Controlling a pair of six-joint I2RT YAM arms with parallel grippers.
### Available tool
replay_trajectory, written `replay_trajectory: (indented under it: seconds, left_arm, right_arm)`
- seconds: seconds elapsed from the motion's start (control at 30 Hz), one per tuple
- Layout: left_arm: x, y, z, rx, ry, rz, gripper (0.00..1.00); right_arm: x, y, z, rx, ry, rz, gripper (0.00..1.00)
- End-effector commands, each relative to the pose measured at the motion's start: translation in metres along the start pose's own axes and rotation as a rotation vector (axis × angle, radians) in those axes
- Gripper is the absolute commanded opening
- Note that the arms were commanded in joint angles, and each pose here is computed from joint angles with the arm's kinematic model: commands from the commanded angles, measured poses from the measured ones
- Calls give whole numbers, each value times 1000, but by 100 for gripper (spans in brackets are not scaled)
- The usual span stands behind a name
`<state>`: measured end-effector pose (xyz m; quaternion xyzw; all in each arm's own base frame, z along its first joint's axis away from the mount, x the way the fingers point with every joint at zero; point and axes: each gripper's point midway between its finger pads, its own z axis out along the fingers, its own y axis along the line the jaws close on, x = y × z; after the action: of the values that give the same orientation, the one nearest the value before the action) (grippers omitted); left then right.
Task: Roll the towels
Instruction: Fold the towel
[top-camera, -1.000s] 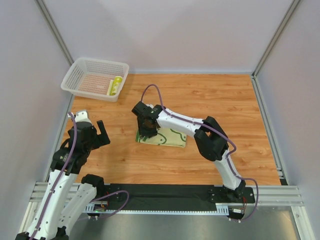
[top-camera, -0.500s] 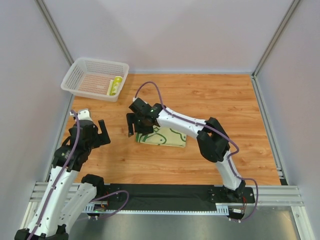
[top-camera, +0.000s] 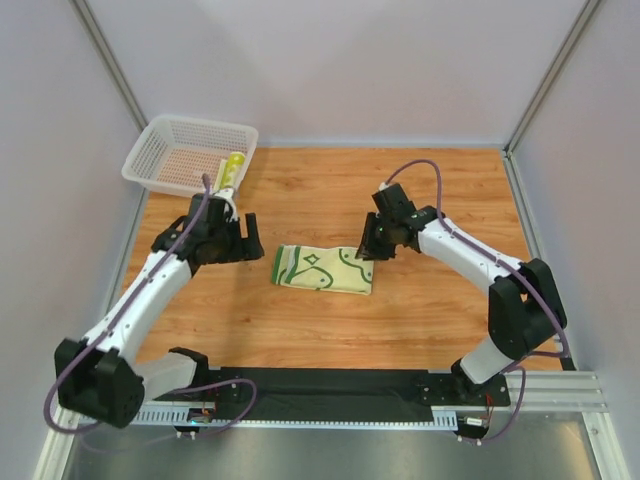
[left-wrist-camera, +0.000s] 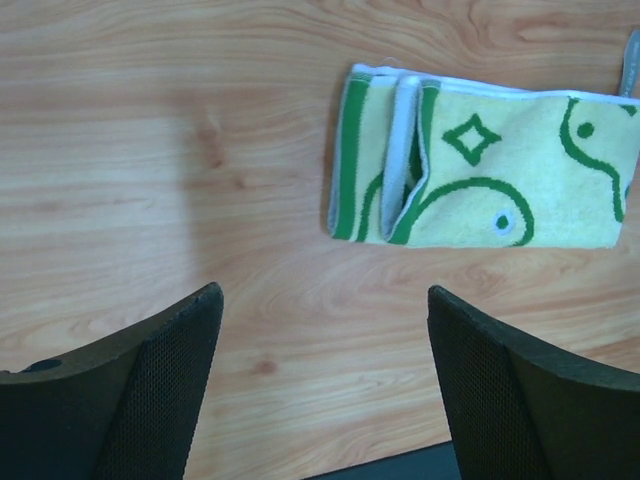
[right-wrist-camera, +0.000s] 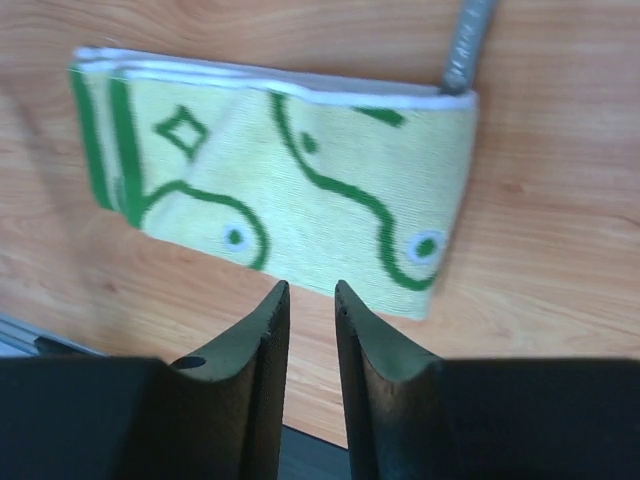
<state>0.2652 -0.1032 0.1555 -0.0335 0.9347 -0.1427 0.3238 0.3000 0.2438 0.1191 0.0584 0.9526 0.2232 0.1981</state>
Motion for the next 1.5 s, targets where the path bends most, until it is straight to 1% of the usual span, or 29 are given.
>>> replay_trajectory:
  seconds: [0.0, 0.03, 0.07, 0.1, 0.13, 0.17, 0.2, 0.23, 0.27, 0.3, 0.4, 0.43, 0.73, 0.77, 0.93, 1.07, 1.1, 1.2, 1.23, 1.3, 1.33, 1.47]
  left_arm:
    - [-35, -45, 23, 125, -25, 35, 88]
    - [-26, -50, 42, 113, 37, 57, 88]
    - [-35, -59, 47, 120, 32, 72, 88]
    - [-33, -66, 55, 111, 50, 95, 87]
    - [-27, -66, 72, 88, 94, 102, 86]
    - [-33, -72, 77, 89, 92, 109, 86]
    - [-30, -75, 83, 82, 107, 118, 86]
    - [-24, -73, 97, 67, 139, 120, 85]
    - [-26, -77, 101, 70, 140, 119, 83]
    - [-19, -76, 111, 61, 169, 122, 77]
    - [-13, -79, 123, 60, 191, 130, 67]
    - [-8, -78, 130, 54, 210, 132, 66]
    - [14, -85, 148, 62, 269, 160, 62]
    - [15, -86, 149, 69, 275, 158, 59]
    - [26, -86, 158, 77, 304, 162, 51]
    - [33, -87, 162, 89, 324, 162, 40]
    - [36, -87, 165, 93, 335, 160, 28]
    - [34, -87, 164, 91, 327, 161, 13]
    - [30, -87, 161, 88, 315, 164, 6]
    - [23, -84, 156, 60, 288, 175, 1]
    - [16, -84, 152, 54, 266, 180, 1]
    - [6, -76, 142, 1, 242, 209, 0]
  right_arm:
    - [15, -22, 5, -3, 50, -18, 25]
    - [15, -29, 7, 8, 52, -9, 24]
    - [21, -38, 12, 34, 68, -8, 25]
    - [22, -44, 14, 61, 72, -14, 25]
    - [23, -48, 16, 73, 80, -16, 25]
    - [26, -51, 19, 86, 93, -20, 27]
    - [29, -56, 24, 103, 112, -24, 28]
    - [32, -58, 26, 109, 127, -27, 32]
    - [33, -59, 27, 115, 136, -29, 36]
    - [36, -63, 31, 125, 147, -31, 44]
    - [39, -67, 35, 137, 163, -36, 50]
    - [39, -68, 38, 143, 168, -39, 50]
    - [43, -75, 50, 167, 199, -47, 48]
    - [43, -77, 52, 171, 202, -45, 47]
    - [51, -84, 58, 186, 223, -41, 45]
    - [58, -92, 61, 207, 236, -40, 44]
    - [63, -97, 63, 216, 248, -40, 43]
    - [66, -100, 64, 225, 255, -38, 43]
    - [68, -102, 64, 228, 259, -40, 43]
    - [71, -105, 64, 239, 263, -39, 43]
    - [72, -107, 64, 244, 264, -36, 43]
    - [77, -110, 63, 250, 275, -37, 43]
